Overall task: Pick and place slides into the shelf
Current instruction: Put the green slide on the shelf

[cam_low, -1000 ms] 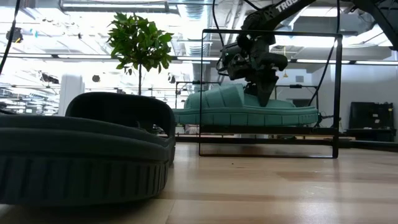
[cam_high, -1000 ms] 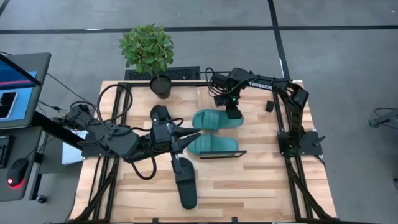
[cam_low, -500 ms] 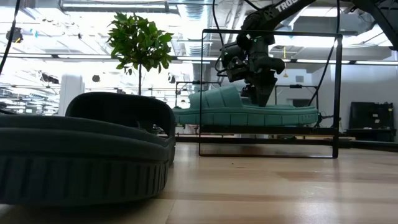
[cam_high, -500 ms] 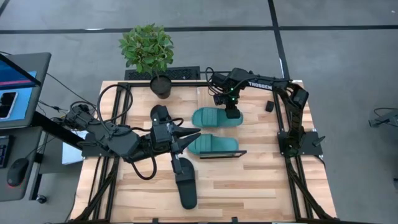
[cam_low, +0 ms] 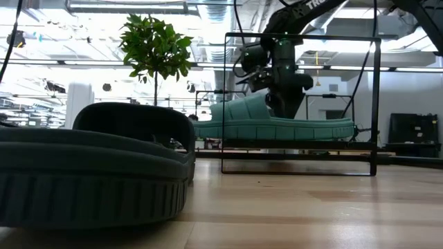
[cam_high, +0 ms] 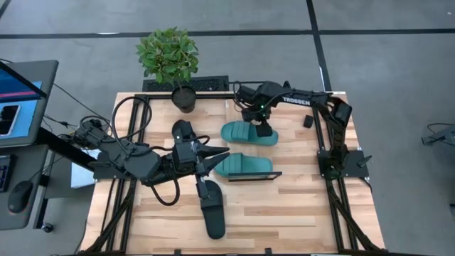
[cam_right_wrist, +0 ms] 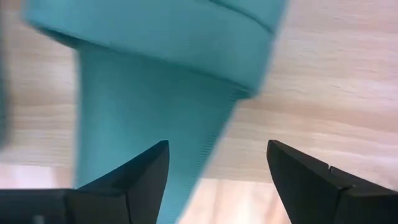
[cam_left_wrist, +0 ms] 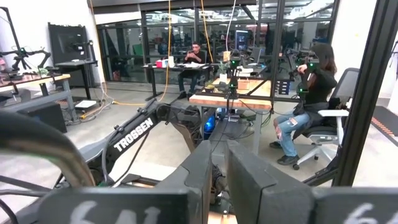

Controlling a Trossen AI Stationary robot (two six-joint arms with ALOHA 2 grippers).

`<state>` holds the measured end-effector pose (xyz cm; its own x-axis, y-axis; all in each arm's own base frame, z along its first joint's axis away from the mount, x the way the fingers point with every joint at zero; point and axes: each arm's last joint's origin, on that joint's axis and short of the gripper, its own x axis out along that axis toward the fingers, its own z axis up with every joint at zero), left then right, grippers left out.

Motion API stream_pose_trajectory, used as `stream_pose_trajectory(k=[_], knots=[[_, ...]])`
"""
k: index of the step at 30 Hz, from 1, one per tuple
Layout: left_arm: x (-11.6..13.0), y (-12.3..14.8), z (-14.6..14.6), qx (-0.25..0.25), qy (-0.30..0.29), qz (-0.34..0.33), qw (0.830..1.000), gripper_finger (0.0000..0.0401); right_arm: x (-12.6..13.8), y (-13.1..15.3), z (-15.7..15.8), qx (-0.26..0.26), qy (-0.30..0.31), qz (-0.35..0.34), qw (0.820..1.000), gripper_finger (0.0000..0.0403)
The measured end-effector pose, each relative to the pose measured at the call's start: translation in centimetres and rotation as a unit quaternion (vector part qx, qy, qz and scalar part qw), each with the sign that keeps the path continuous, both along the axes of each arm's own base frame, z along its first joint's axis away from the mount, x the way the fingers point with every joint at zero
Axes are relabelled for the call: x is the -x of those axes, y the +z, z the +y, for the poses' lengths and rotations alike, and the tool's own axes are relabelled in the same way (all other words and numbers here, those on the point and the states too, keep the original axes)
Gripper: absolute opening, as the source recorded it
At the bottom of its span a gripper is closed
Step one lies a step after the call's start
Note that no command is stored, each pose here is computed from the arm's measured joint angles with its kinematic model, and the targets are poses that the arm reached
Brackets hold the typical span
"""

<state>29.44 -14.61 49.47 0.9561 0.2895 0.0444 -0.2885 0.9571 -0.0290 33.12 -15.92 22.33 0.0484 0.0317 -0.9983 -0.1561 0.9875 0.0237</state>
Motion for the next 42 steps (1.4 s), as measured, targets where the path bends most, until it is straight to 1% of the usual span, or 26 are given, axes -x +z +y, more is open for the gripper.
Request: stream_pose_trajectory(k=[2, 6, 9, 12, 14, 16, 17, 18, 22, 27, 31, 34, 42], knots=[[0.0, 0.0, 0.0, 0.0, 0.0, 0.0, 1.0, 0.0035, -0.1, 0.0, 0.0, 0.029, 0.0, 0.008, 1.0, 0.0255], [0.0, 0.0, 0.0, 0.0, 0.0, 0.0, 1.0, 0.0035, -0.4, 0.0, -0.1, 0.068, -0.004, 0.009, 0.998, 0.0237], [0.0, 0.0, 0.0, 0.001, 0.0, 0.0, 1.0, 0.0035, -0.6, 0.0, -0.2, 0.076, -0.014, -0.001, 0.997, 0.0206], [0.0, 0.0, 0.0, 0.002, 0.0, -0.001, 1.0, 0.0035, -0.7, 0.1, -0.2, 0.074, -0.019, -0.005, 0.997, 0.0151], [0.0, 0.0, 0.0, 0.002, 0.0, -0.001, 1.0, 0.0035, -0.7, 0.1, -0.3, 0.073, -0.026, -0.008, 0.997, 0.01], [0.0, 0.0, 0.0, 0.002, 0.0, -0.001, 1.0, 0.0035, -0.7, 0.1, -0.5, 0.074, -0.031, -0.011, 0.997, 0.004], [0.0, 0.0, 0.0, 0.002, 0.0, -0.001, 1.0, 0.0035, -0.7, 0.1, -0.6, 0.075, -0.035, -0.015, 0.996, 0.0021], [0.0, 0.0, 0.0, 0.002, 0.0, -0.001, 1.0, 0.0035, -0.7, 0.1, -0.7, 0.076, -0.043, -0.02, 0.996, 0.0013], [0.0, 0.0, 0.0, 0.002, 0.0, -0.001, 1.0, 0.0035, -1.0, 0.2, -1.4, 0.083, -0.077, -0.048, 0.992, 0.0005], [0.0, 0.0, 0.0, 0.002, 0.0, -0.001, 1.0, 0.0035, -1.2, 0.2, -1.8, 0.063, -0.09, -0.077, 0.991, 0.0001], [0.0, 0.0, 0.0, 0.002, 0.0, -0.001, 1.0, 0.0035, -1.4, 0.2, -1.3, 0.051, -0.081, -0.082, 0.992, 0.0], [0.0, 0.0, 0.0, 0.002, 0.0, -0.001, 1.0, 0.0035, -1.7, 0.2, -0.7, 0.031, -0.071, -0.089, 0.993, 0.0], [0.0, 0.0, 0.0, 0.001, 0.0, 0.001, 1.0, 0.0035, -2.5, 0.2, 1.1, 0.017, -0.045, -0.09, 0.995, 0.0]])
